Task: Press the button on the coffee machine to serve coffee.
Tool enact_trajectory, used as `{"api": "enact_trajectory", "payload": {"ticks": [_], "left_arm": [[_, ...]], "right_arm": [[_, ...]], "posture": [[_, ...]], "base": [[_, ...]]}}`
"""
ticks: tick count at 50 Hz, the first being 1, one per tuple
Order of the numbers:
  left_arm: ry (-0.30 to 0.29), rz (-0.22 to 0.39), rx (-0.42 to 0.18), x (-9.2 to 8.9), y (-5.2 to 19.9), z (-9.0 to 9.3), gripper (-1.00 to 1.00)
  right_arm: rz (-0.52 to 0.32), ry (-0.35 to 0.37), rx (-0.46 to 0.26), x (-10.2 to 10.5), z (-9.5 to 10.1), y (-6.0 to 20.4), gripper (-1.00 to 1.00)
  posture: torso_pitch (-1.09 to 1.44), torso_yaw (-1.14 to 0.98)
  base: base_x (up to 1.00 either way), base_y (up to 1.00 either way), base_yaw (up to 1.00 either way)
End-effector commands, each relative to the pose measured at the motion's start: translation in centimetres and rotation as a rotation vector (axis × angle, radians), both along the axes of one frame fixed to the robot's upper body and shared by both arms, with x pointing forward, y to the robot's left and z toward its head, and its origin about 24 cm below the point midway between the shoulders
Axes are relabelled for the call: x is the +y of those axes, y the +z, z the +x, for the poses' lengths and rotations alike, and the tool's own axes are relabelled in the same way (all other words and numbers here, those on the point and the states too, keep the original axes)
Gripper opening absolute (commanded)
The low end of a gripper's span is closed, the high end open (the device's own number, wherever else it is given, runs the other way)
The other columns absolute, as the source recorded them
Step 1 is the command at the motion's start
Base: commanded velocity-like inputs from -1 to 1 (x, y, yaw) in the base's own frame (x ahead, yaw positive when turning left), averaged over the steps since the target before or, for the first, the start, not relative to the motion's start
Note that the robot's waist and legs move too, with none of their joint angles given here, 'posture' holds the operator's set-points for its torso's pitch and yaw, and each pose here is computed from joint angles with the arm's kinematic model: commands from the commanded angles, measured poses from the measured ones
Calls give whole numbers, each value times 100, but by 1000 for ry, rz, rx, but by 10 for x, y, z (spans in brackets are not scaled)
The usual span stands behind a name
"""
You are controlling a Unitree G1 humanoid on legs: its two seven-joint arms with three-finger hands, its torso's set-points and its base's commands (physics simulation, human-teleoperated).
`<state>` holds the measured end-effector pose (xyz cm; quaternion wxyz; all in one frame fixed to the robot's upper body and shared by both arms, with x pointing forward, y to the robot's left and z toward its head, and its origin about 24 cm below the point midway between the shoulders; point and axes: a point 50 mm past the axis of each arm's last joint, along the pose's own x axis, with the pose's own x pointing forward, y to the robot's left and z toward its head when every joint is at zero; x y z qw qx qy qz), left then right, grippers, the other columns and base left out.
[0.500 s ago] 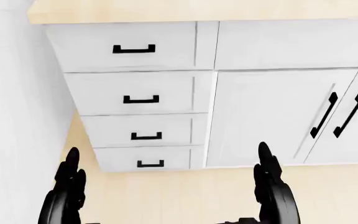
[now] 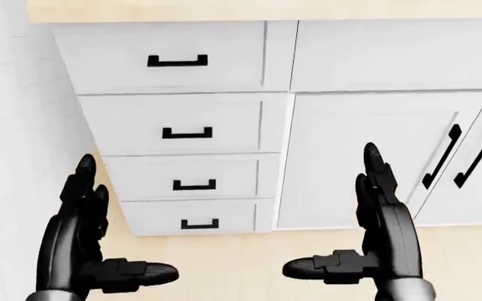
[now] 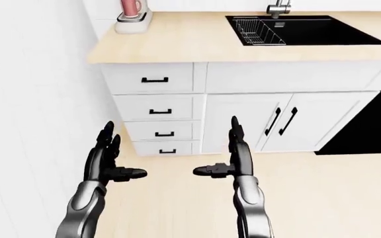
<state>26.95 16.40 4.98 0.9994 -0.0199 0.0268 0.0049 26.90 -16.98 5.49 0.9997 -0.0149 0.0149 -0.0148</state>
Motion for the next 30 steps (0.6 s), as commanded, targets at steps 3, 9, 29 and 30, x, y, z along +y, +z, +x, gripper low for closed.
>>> {"api": "enact_trajectory", "payload": {"ticks": [3,9,29,30], "left_arm": [[6,0,-102,2,34,21,100],[-6,12,-130,2,74,37,100],[4,-5,-222,10,196,55,100],[4,-10,-226,10,202,54,100]], "right_arm": [[-4,-9,-63,-4,11,28,100],[-13,-30,-72,-8,22,63,100],[-32,-48,-202,-9,25,180,100],[-20,-60,-223,-10,26,188,100]], "posture": [[0,0],[0,0],[0,0],[0,0]], "base": [[0,0,0],[0,0,0],[0,0,0],[0,0,0]]}}
